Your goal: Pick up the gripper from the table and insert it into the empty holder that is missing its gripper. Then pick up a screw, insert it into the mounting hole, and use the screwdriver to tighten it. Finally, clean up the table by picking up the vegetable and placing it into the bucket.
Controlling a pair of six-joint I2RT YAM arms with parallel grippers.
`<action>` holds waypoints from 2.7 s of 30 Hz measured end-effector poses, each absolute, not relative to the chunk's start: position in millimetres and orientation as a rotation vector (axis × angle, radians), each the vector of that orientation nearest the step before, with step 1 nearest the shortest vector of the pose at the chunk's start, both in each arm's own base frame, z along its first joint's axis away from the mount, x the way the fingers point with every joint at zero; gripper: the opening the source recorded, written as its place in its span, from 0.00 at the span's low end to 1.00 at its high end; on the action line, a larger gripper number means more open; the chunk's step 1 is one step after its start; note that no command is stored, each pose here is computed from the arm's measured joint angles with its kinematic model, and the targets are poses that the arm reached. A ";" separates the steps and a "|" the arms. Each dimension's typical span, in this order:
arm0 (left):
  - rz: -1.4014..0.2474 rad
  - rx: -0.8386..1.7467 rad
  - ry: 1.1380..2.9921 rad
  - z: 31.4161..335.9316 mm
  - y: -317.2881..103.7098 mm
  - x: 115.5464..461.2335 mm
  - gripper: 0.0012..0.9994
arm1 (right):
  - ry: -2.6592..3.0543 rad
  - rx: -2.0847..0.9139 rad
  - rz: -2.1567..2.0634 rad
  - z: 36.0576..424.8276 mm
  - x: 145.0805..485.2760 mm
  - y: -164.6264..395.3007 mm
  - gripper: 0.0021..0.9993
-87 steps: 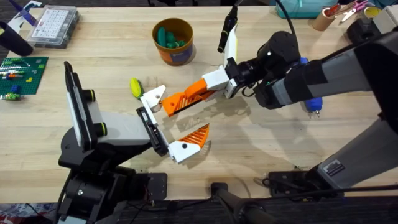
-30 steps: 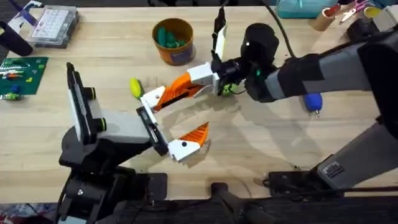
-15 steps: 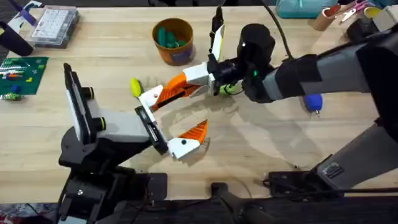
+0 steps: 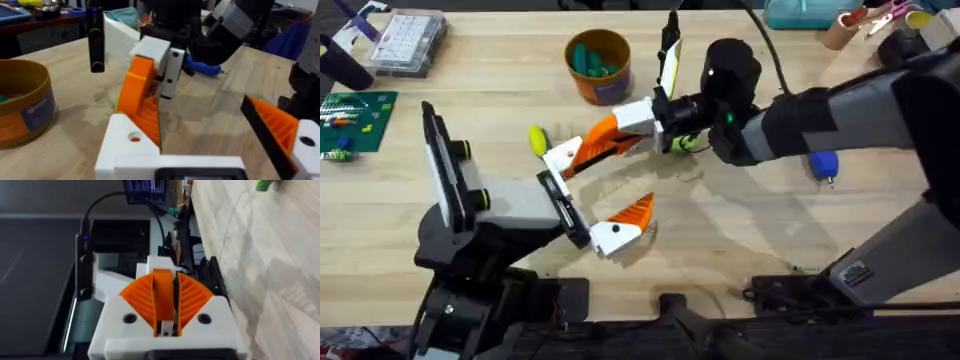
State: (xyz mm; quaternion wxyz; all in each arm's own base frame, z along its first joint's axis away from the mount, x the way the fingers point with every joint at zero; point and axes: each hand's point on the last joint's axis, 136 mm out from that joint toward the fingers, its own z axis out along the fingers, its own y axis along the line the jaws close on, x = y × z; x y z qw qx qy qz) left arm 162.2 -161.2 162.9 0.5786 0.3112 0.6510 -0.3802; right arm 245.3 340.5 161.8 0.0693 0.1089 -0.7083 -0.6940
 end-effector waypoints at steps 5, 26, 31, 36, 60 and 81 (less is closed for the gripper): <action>-0.905 0.755 1.511 163.2 -163.9 158.0 0.99 | -2.154 0.298 -2.097 160.3 249.0 343.1 0.28; -0.927 0.796 1.494 163.1 -167.6 151.7 0.99 | -2.157 0.287 -2.095 159.5 251.2 341.0 0.49; -0.927 0.796 1.494 163.0 -167.6 151.7 0.99 | -2.138 0.307 -2.091 160.6 255.0 327.5 0.51; -0.927 0.796 1.494 163.0 -167.6 151.7 0.99 | -2.111 0.343 -2.080 161.7 252.7 319.3 0.51; -0.927 0.796 1.494 163.0 -167.6 151.7 0.99 | -2.024 0.468 -2.030 163.9 232.9 312.7 0.39; -0.923 0.791 1.497 162.8 -167.1 152.6 0.99 | -2.031 0.461 -2.031 164.1 230.0 321.1 0.01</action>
